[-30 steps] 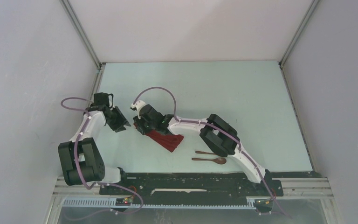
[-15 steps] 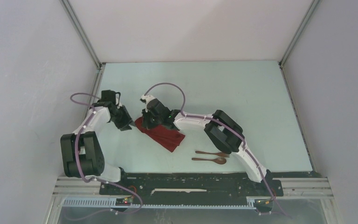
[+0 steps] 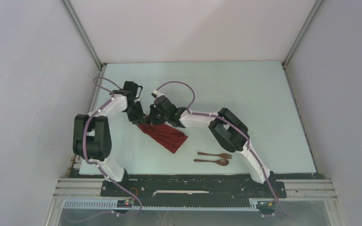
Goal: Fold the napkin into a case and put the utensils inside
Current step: Stuff the top corner of the smaller-rectangle-folded napkin into the folded napkin.
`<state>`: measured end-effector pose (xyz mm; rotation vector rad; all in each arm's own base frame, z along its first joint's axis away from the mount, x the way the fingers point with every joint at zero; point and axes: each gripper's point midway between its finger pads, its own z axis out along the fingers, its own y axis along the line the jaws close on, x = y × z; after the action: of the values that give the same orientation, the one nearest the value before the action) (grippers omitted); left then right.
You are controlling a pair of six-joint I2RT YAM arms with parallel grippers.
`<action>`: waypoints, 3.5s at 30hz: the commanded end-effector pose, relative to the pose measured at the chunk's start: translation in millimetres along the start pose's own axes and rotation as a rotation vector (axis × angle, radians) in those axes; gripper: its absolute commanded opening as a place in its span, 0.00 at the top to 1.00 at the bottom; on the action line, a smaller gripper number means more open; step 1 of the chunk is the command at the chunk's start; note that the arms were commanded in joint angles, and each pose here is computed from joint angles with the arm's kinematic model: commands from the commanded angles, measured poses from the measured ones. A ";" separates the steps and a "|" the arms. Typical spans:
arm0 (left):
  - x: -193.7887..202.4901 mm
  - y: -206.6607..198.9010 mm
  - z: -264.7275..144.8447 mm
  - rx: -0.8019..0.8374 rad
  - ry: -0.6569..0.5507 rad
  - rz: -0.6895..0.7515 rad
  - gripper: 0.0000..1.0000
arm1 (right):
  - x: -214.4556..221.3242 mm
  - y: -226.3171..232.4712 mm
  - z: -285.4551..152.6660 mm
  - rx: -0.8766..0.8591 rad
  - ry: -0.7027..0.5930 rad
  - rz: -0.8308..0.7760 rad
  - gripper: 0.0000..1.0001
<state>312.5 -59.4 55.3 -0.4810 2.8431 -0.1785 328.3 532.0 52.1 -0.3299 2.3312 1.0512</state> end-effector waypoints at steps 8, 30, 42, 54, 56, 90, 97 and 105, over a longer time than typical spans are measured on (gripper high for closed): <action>-6.1 6.8 7.9 -0.216 0.007 0.149 0.72 | -31.8 36.6 -18.7 -0.065 -0.088 0.013 1.00; -8.9 3.9 13.9 -0.067 -0.001 0.120 1.00 | -15.0 56.6 -7.3 -0.139 -0.068 0.046 1.00; -11.6 7.5 -5.6 -0.013 -0.091 0.121 1.00 | 14.7 44.0 17.3 -0.198 -0.059 0.081 1.00; -6.7 7.3 -6.0 -0.006 -0.102 0.072 1.00 | 48.8 28.2 35.1 -0.173 0.087 0.070 0.92; -6.3 7.6 -5.8 -0.005 -0.102 0.071 1.00 | 44.4 37.7 24.5 -0.239 0.127 0.100 0.78; -7.4 52.5 -28.7 -0.203 -0.172 -0.021 0.71 | 36.4 28.7 27.3 -0.169 0.091 -0.025 0.68; -5.2 35.5 -17.6 -0.142 -0.121 0.013 0.59 | 23.2 23.5 16.5 -0.197 0.060 0.038 1.00; -1.6 32.9 1.0 -0.177 -0.071 0.042 0.60 | 10.1 23.8 3.8 -0.241 0.015 0.119 1.00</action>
<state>289.6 -22.9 44.2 -0.4674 2.8369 0.1139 302.9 555.2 32.1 -0.3467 2.3092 1.3577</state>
